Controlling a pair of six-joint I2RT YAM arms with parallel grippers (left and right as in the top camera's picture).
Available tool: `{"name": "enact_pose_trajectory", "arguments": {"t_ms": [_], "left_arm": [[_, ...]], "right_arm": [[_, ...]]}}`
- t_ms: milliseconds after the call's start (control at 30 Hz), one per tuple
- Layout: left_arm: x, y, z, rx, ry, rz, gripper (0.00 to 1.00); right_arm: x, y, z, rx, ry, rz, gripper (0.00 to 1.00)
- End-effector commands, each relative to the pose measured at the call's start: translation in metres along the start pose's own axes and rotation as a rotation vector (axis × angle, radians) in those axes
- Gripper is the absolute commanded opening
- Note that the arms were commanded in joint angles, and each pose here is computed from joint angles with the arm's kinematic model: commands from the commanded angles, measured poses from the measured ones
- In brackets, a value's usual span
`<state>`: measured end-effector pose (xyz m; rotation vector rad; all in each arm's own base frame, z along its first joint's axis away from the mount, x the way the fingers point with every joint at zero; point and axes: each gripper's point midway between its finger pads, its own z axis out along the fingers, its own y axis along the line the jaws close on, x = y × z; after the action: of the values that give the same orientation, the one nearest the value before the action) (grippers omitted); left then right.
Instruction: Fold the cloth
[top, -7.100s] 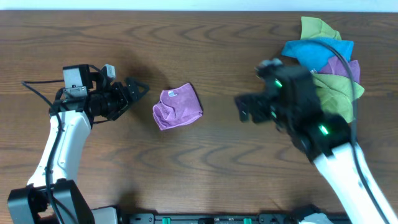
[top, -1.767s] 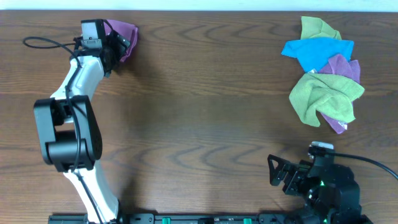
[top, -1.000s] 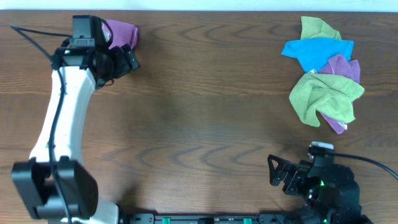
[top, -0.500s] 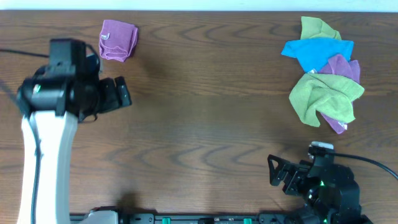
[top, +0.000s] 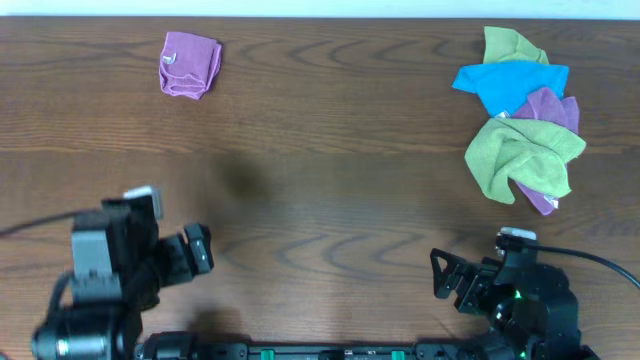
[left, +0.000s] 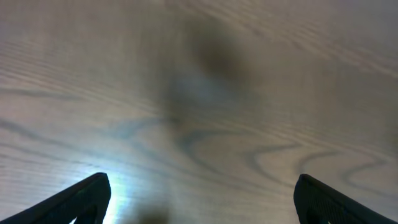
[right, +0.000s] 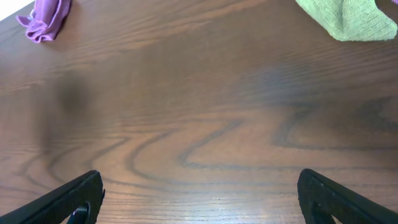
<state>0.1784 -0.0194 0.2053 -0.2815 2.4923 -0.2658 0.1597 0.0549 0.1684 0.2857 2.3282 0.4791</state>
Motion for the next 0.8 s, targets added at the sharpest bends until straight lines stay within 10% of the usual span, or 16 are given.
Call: {"name": "enact_pose_trajectory", "arguments": {"t_ms": [0,767], "left_arm": [[0.014,0.008,0.010,-0.007,-0.030,0.024,0.95],[0.068,0.037,0.053,-0.057,-0.176,0.377,0.95]], "right_arm": [[0.000,-0.002,0.000,0.006,-0.003,0.015,0.99],[0.000,-0.002,0.000,0.006,-0.002,0.015,0.99]]}}
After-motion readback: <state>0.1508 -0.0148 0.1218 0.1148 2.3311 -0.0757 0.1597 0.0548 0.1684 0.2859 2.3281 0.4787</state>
